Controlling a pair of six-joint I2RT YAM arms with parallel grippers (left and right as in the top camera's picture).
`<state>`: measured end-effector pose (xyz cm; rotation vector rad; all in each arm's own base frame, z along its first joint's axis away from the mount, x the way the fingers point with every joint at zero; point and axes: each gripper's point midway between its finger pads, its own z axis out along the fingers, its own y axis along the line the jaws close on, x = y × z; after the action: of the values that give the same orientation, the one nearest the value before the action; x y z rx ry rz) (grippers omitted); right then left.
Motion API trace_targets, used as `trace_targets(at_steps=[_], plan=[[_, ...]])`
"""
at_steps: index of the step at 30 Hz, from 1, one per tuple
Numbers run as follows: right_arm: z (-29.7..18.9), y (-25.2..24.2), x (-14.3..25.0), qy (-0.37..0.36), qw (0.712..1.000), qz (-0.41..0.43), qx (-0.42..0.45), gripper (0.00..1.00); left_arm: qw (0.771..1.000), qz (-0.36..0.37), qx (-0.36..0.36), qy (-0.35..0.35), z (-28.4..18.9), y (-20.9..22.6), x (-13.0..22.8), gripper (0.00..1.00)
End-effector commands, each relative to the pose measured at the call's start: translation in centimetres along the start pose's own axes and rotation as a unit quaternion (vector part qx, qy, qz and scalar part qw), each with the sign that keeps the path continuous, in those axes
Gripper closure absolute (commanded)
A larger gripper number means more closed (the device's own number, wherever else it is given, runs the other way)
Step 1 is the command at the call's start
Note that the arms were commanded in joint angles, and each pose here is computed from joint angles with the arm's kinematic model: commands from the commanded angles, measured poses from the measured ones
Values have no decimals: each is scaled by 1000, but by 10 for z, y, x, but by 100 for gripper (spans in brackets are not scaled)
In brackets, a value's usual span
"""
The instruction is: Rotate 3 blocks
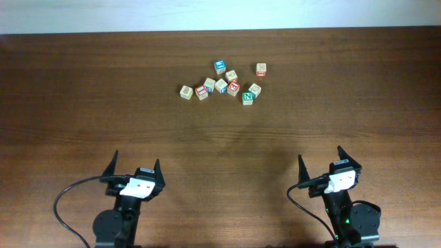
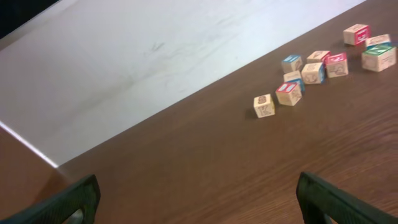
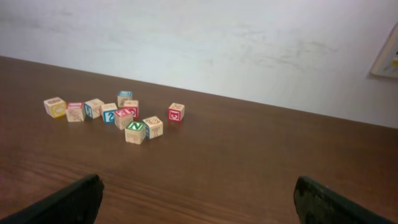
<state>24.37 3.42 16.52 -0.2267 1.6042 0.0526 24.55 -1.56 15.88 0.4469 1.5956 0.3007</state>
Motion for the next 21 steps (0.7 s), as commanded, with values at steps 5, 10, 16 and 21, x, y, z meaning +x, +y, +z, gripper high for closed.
trace_targets(at_steps=[5,10,16,21], plan=[[-4,-2,-23,-31,1000,4,0,2,998,-43,20,-35,-3,-2,-21,1],[-11,4,-60,-61,998,-1,-22,2,996,-49,34,-62,-9,5,-53,1],[-6,2,-80,-47,999,1,-26,2,996,-52,61,-39,0,9,-70,1],[5,11,-77,-16,998,6,-60,2,991,-58,115,-19,13,2,-85,1]])
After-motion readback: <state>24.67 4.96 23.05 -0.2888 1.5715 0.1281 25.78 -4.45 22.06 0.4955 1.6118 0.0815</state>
